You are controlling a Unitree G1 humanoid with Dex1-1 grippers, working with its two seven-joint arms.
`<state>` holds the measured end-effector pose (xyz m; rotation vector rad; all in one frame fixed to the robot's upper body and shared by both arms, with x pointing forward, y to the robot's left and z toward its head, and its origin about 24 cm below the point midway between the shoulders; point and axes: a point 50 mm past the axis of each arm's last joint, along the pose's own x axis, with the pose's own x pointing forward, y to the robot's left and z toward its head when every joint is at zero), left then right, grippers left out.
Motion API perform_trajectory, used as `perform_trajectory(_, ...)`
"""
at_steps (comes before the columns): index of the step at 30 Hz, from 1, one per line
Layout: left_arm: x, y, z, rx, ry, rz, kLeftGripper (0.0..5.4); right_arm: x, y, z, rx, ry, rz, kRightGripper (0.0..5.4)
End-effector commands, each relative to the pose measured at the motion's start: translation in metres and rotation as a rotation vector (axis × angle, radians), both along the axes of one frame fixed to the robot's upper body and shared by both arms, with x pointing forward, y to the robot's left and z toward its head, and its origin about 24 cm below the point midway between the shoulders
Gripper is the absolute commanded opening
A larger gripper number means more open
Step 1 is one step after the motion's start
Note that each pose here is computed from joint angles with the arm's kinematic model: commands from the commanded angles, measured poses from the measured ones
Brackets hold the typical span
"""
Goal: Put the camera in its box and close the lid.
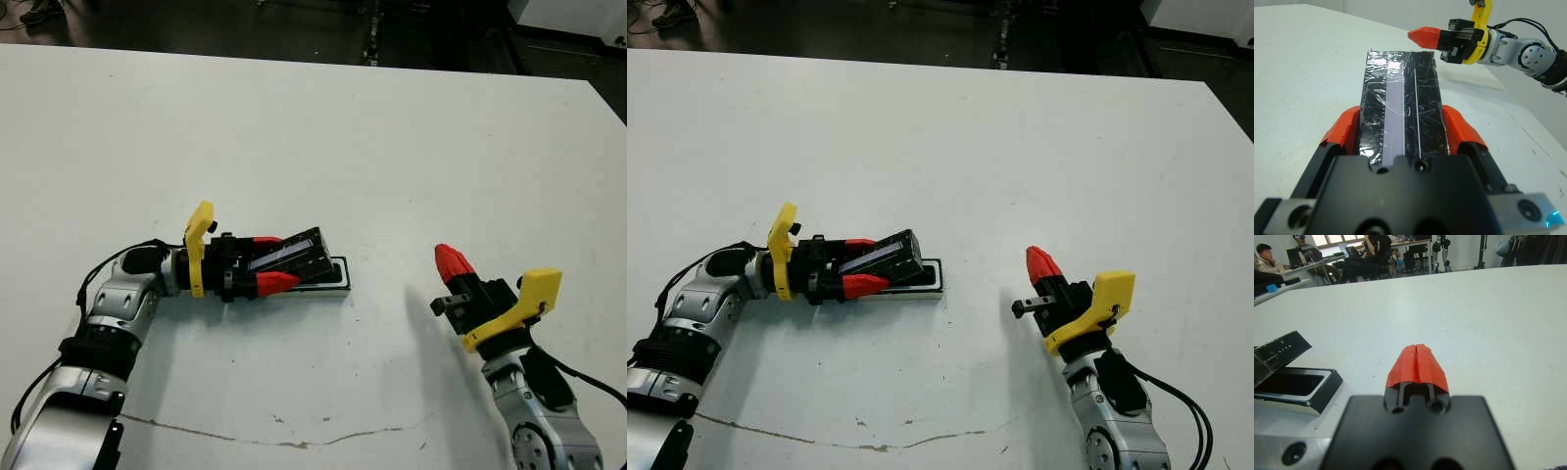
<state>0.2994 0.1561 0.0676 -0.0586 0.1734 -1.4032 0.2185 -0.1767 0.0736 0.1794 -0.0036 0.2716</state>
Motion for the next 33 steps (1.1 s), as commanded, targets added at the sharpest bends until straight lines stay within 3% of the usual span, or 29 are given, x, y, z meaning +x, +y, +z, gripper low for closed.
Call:
perform_trajectory(1,-0.012,-0.016,-0.022,0.034,0.088,-0.051,3.16,-0.001,-0.003,-0.002,-0.011,0.010,-0.010,0.00)
perform_trajectory(18,-0.017,-0.042,-0.028,0.105,0.029,0.095,3.16,0.004,-0.011,0.004,0.006,-0.018,-0.033,0.00)
perform_trajectory(33,-0.018,-0.050,-0.028,0.226,-0.012,0.010,3.16,0.006,-0.013,0.008,0.010,-0.023,-0.042,0.00)
